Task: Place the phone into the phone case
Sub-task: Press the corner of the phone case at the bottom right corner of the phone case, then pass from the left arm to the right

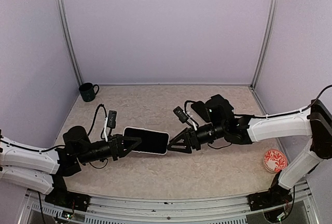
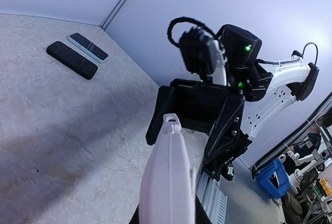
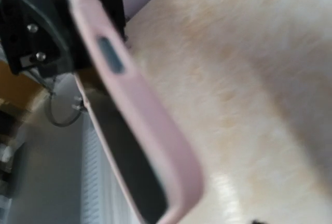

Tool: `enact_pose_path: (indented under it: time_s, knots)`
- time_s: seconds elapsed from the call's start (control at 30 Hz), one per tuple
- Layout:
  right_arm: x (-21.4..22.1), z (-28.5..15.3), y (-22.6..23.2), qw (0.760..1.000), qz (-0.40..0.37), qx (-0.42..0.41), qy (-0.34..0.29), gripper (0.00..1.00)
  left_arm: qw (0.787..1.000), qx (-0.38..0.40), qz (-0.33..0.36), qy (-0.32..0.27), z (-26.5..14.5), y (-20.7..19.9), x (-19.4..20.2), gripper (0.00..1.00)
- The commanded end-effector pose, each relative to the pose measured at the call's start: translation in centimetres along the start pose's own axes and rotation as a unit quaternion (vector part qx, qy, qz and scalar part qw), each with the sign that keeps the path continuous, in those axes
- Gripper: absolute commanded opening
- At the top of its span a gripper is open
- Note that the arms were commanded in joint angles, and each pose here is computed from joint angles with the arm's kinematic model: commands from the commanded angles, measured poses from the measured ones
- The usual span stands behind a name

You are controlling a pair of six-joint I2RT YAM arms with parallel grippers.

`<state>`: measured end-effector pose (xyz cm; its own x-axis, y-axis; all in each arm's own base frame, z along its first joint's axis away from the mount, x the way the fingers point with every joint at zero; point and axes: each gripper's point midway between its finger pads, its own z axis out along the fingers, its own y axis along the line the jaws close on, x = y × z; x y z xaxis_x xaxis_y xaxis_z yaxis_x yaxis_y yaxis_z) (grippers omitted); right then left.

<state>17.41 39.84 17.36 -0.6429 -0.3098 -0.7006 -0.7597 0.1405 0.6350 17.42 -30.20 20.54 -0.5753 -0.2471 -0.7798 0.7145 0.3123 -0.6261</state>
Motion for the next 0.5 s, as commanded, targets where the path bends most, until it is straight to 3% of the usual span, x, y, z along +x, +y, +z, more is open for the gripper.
enact_pose_path:
  time_s: [0.0, 0.03, 0.07, 0.27, 0.47]
  knots:
    - [-1.0, -2.1, 0.0, 0.991, -0.119, 0.066, -0.018, 0.83, 0.999, 0.025, 0.004, -0.041, 0.4, -2.1, -2.9, 0.00]
    - [-1.2, -2.6, 0.0, 0.987, -0.137, 0.080, -0.030, 0.97, 0.999, 0.025, 0.001, -0.039, 0.5, -2.1, -2.9, 0.00]
    - [-1.4, -3.3, 0.0, 0.982, -0.157, 0.092, -0.044, 0.99, 0.999, 0.025, -0.002, -0.037, 0.6, -2.1, -2.9, 0.00]
    - [-1.9, -6.8, 1.4, 0.947, -0.265, 0.134, -0.124, 1.00, 1.000, 0.008, -0.025, -0.009, 1.8, -1.3, -2.1, 0.00]
    - [-2.2, -7.4, 2.0, 0.924, -0.326, 0.149, -0.131, 0.99, 0.999, 0.004, -0.044, 0.013, 2.8, -1.0, -1.4, 0.00]
